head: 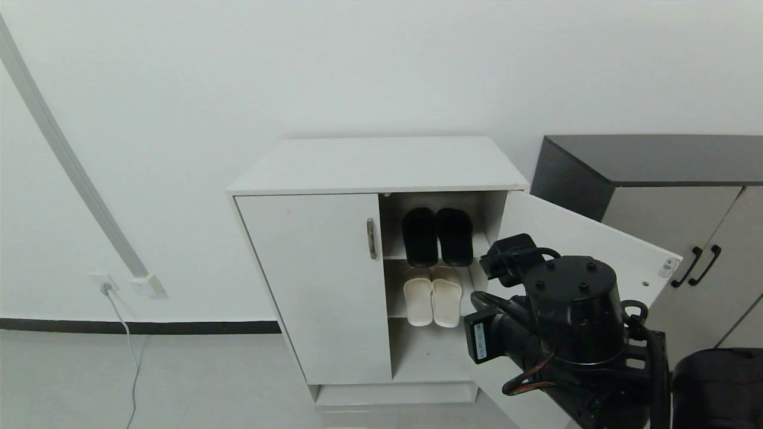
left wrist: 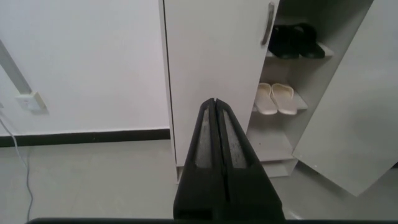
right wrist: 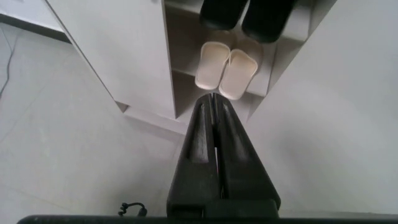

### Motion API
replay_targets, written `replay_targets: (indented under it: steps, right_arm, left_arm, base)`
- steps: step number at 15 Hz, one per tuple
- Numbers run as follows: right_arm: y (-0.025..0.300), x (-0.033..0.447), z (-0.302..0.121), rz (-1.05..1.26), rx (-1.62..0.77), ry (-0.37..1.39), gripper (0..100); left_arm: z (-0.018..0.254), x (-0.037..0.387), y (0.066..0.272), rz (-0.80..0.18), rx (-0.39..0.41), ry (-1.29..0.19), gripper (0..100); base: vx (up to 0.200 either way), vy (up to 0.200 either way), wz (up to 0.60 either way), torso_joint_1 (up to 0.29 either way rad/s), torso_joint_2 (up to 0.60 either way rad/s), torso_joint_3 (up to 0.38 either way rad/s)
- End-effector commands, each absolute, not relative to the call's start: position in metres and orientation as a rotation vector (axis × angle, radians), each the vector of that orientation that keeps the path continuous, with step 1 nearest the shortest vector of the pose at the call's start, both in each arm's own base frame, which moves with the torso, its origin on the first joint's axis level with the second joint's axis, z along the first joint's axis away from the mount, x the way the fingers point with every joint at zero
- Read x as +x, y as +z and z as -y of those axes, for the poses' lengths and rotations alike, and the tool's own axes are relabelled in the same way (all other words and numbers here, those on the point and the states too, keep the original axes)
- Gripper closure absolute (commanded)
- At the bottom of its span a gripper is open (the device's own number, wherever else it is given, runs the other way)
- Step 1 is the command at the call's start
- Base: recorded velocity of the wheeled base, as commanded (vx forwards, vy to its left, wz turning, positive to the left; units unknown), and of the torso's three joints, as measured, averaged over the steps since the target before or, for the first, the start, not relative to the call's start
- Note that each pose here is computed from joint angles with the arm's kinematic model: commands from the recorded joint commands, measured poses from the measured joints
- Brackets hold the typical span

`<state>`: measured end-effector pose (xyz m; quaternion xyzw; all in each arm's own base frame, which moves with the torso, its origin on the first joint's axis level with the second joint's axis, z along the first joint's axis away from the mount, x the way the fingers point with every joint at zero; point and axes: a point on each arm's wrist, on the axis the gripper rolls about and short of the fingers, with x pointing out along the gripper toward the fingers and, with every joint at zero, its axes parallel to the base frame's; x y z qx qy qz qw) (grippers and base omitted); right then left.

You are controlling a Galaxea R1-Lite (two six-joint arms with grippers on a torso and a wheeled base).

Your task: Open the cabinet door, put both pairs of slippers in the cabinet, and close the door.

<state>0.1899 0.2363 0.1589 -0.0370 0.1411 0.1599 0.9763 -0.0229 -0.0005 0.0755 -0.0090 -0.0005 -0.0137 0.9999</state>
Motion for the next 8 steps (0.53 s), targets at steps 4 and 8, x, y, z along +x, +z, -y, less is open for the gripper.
replay_targets:
  steps: [4, 8]
  right_arm:
    - [0.1582, 0.1914, -0.2357, -0.285, -0.074, 0.317, 100]
    - [0.1537, 0.1957, -0.2367, -0.296, -0.081, 0.308, 100]
  left_arm:
    - [0.0005, -0.0228, 0.0755, 0.000, -0.018, -0.028, 100]
    - [0.0005, -0.0228, 0.0755, 0.000, -0.018, -0.028, 100]
  base:
    - [0.000, 0.000, 0.00, 0.205, -0.52, -0.317]
    - [0.000, 0.000, 0.00, 0.226, -0.55, -0.320]
